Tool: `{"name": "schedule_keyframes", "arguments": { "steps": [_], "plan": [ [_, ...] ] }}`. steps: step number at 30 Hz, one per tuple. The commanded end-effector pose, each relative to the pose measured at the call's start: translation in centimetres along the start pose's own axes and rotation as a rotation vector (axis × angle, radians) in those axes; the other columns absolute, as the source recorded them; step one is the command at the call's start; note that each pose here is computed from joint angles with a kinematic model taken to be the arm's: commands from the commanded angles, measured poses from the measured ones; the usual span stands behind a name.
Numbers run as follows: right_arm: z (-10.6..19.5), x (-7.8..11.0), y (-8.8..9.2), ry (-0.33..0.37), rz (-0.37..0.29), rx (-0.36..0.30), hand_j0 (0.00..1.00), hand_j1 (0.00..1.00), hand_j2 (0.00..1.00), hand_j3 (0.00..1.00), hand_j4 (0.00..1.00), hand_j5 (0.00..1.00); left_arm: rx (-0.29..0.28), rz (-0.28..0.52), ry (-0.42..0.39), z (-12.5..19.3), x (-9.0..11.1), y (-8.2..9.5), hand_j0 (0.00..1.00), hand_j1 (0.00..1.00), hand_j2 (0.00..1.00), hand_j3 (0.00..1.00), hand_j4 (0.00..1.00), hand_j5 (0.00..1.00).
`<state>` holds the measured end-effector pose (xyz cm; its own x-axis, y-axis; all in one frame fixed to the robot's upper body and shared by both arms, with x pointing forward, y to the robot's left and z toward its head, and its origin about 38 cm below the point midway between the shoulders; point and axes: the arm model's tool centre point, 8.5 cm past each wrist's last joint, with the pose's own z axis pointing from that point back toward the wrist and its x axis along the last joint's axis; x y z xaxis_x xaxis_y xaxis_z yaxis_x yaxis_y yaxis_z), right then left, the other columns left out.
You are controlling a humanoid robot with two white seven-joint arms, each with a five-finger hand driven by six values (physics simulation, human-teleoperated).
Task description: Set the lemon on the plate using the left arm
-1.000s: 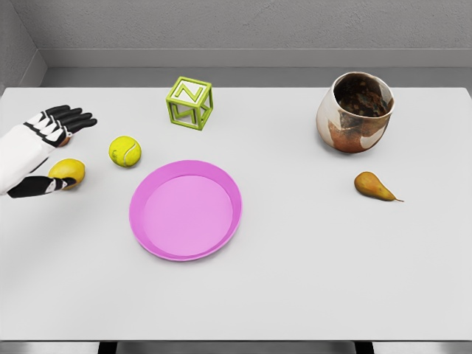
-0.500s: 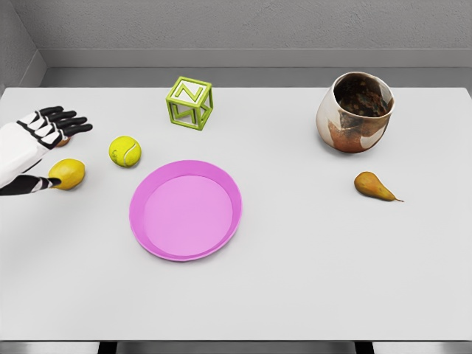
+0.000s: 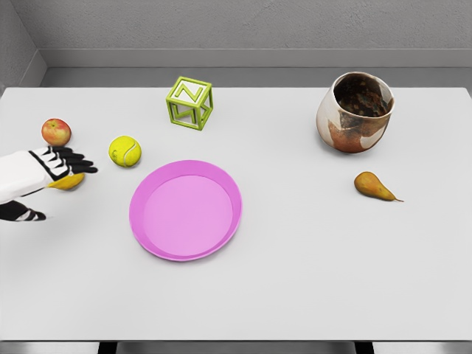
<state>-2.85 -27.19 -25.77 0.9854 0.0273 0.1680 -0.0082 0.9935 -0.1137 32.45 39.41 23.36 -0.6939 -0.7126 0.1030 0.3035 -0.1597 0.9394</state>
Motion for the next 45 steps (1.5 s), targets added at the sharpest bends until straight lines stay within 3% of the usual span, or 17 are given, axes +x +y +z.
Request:
{"name": "schedule_keyframes", "arguments": {
  "steps": [1,5,8,16,20,25,33,39,45],
  "plan": [
    [0.0,0.0,0.0,0.0,-0.001,0.0,1.0,1.0,1.0,1.0,1.0,1.0,-0.045,-0.025,0.032,0.3,-0.7,-0.5,1.0,1.0,1.0,1.0,1.0,1.0],
    [0.0,0.0,0.0,0.0,-0.001,0.0,1.0,1.0,1.0,1.0,1.0,1.0,-0.014,-0.019,0.046,0.0,-1.2,0.1,1.0,1.0,1.0,1.0,1.0,1.0],
    [0.0,0.0,0.0,0.0,-0.001,0.0,1.0,1.0,1.0,1.0,1.0,1.0,-0.017,0.028,0.12,-0.7,-1.2,0.0,1.0,1.0,1.0,1.0,1.0,1.0],
    [0.0,0.0,0.0,0.0,-0.001,0.0,1.0,1.0,1.0,1.0,1.0,1.0,0.002,0.02,0.108,-2.5,-0.9,-0.1,1.0,1.0,1.0,1.0,1.0,1.0],
    [0.0,0.0,0.0,0.0,-0.001,0.0,1.0,1.0,1.0,1.0,1.0,1.0,0.061,0.032,0.1,-3.7,-1.0,0.7,1.0,1.0,1.0,1.0,1.0,1.0],
    [0.0,0.0,0.0,0.0,-0.001,0.0,1.0,1.0,1.0,1.0,1.0,1.0,0.014,0.07,0.122,-4.2,-1.3,-0.2,1.0,1.0,1.0,1.0,1.0,1.0],
    [0.0,0.0,0.0,0.0,-0.001,0.0,1.0,1.0,1.0,1.0,1.0,1.0,-0.049,0.068,0.128,-5.5,-2.4,-0.5,1.0,1.0,1.0,1.0,1.0,1.0],
    [0.0,0.0,0.0,0.0,-0.001,0.0,1.0,1.0,1.0,1.0,1.0,1.0,-0.07,0.083,0.121,-5.9,-2.3,-1.4,1.0,1.0,1.0,1.0,1.0,1.0],
    [0.0,0.0,0.0,0.0,-0.001,0.0,1.0,1.0,1.0,1.0,1.0,1.0,-0.064,0.098,0.153,-5.6,-3.5,-1.4,0.96,0.96,0.96,0.96,0.96,0.96]
  ]
}}
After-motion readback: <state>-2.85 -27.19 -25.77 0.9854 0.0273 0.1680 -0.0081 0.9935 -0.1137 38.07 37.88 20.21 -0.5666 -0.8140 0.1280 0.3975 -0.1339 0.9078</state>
